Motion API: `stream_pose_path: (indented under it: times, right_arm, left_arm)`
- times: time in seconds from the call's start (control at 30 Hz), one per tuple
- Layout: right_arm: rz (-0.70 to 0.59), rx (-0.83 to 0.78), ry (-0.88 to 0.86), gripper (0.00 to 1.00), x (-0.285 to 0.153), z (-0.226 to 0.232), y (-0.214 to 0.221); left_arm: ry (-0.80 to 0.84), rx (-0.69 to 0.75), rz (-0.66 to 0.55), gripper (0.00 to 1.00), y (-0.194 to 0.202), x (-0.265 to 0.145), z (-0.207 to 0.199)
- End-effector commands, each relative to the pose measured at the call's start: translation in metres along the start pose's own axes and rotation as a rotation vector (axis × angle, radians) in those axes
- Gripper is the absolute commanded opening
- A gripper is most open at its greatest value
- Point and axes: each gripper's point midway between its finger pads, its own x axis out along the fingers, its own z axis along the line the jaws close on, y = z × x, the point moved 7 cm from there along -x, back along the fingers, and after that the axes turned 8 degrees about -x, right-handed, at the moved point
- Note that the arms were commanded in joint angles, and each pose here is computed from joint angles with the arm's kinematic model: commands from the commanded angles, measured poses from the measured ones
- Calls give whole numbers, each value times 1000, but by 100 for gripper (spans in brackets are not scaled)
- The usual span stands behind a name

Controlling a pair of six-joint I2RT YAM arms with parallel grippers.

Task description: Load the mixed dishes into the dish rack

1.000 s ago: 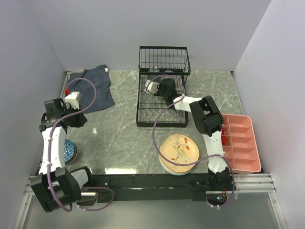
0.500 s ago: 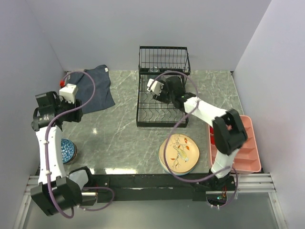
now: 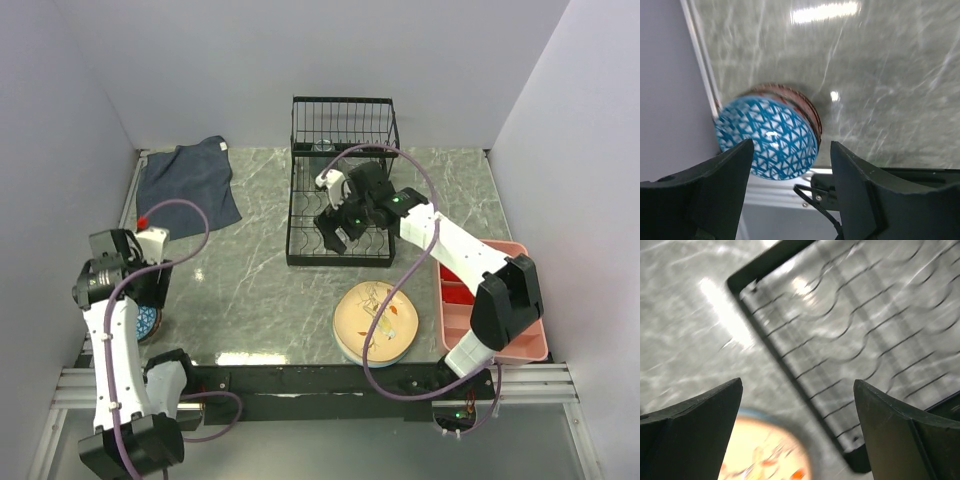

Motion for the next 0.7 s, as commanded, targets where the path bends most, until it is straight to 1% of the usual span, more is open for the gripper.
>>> stream_pose_path:
  times: [0.0,0.1,0.13,0.23,0.27,0.33,0.5,0.67]
  right_arm:
    - [48,152,-72,100,-31,19,5]
    - [59,268,-116,100,-32,19,11]
    - [61,289,-172,100,-30,24,12]
    - [54,221,-278,100,-33,34,12]
    - [51,183,-279,100,-33,37,8]
    - [50,160,-251,100,-34,38,4]
    - [49,170,-151,100,-34,30,5]
    - [59,167,-139,100,-34,33,15]
  left_arm:
    - [-100,-70,44,68,20,12,3]
    - [-73,-83,57,66,21,27,0]
    - [-59,-81,70,65,22,32,0]
    - [-46,-82,69,62,23,42,-2]
    - [-50,-80,57,62,22,44,-1]
    - [-48,-73,65,62,22,46,-1]
    - [-22,-81,113,57,25,53,-3]
    - [28,-92,104,57,22,52,-8]
